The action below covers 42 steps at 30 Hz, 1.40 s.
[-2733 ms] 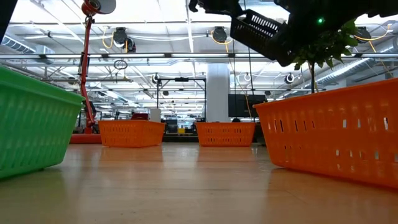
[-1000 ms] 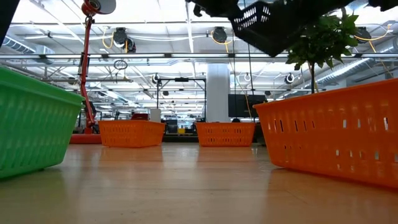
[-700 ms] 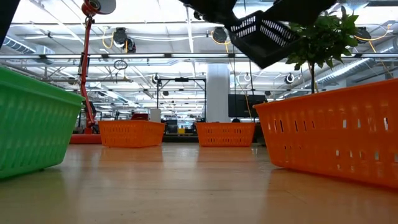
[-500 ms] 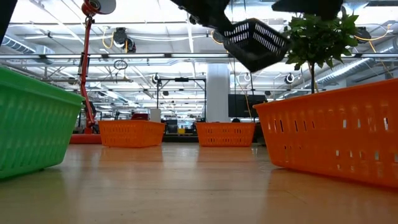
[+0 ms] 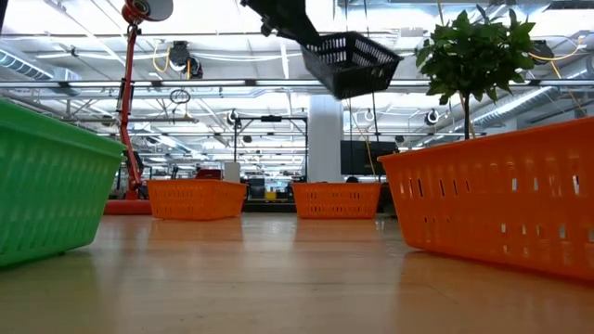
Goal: Stack baskets by color
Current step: Stack the black basket on top of the black basket
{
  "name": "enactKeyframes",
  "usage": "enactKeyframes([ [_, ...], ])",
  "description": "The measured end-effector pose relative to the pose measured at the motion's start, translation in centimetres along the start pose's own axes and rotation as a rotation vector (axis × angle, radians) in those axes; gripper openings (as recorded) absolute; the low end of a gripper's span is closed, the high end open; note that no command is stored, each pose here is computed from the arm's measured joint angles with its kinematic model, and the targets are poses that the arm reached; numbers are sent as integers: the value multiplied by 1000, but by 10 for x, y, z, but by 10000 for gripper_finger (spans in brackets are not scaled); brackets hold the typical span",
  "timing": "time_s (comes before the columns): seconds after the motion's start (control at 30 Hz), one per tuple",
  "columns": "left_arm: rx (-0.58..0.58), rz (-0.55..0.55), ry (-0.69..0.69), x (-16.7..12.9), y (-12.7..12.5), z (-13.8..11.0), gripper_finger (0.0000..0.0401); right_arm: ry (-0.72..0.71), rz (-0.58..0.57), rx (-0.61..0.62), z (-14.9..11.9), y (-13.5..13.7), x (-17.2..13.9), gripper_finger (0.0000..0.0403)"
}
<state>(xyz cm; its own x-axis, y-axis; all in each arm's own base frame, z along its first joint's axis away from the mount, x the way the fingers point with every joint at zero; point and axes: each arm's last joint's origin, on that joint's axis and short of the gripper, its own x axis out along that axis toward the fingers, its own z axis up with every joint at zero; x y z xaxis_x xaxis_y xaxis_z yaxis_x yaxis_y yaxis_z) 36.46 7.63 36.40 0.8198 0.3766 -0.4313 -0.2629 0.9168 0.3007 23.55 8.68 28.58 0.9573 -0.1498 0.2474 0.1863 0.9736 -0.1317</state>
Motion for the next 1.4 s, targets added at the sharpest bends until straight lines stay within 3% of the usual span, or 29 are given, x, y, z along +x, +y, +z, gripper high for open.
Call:
enactKeyframes([
  [0.13, -5, -27, 44, -2, -1, -4, 13, 156, -31, 115, -27, -13, 12, 237],
  [0.27, 10, -40, 114, -1, -1, -11, 24, 311, -13, 103, -44, -13, 10, 204],
  [0.43, -3, -65, 163, -2, -1, -17, 8, 510, 33, -117, -49, -8, 7, 168],
  [0.6, -22, -66, 167, -2, 0, -17, 23, 706, 7, -354, -33, -8, 20, 166],
  [0.8, -48, -105, 161, -1, 3, -18, 8, 772, 72, -547, -28, -8, 37, 174],
  [1.0, -53, -139, 154, -1, 4, -18, 27, 834, 85, -565, -44, -16, 45, 155],
  [1.2, -53, -142, 155, -1, 4, -18, 8, 865, 76, -569, -51, -20, 48, 112],
  [1.4, -54, -153, 153, -1, 3, -18, 30, 881, 76, -572, -53, -22, 48, 47],
])
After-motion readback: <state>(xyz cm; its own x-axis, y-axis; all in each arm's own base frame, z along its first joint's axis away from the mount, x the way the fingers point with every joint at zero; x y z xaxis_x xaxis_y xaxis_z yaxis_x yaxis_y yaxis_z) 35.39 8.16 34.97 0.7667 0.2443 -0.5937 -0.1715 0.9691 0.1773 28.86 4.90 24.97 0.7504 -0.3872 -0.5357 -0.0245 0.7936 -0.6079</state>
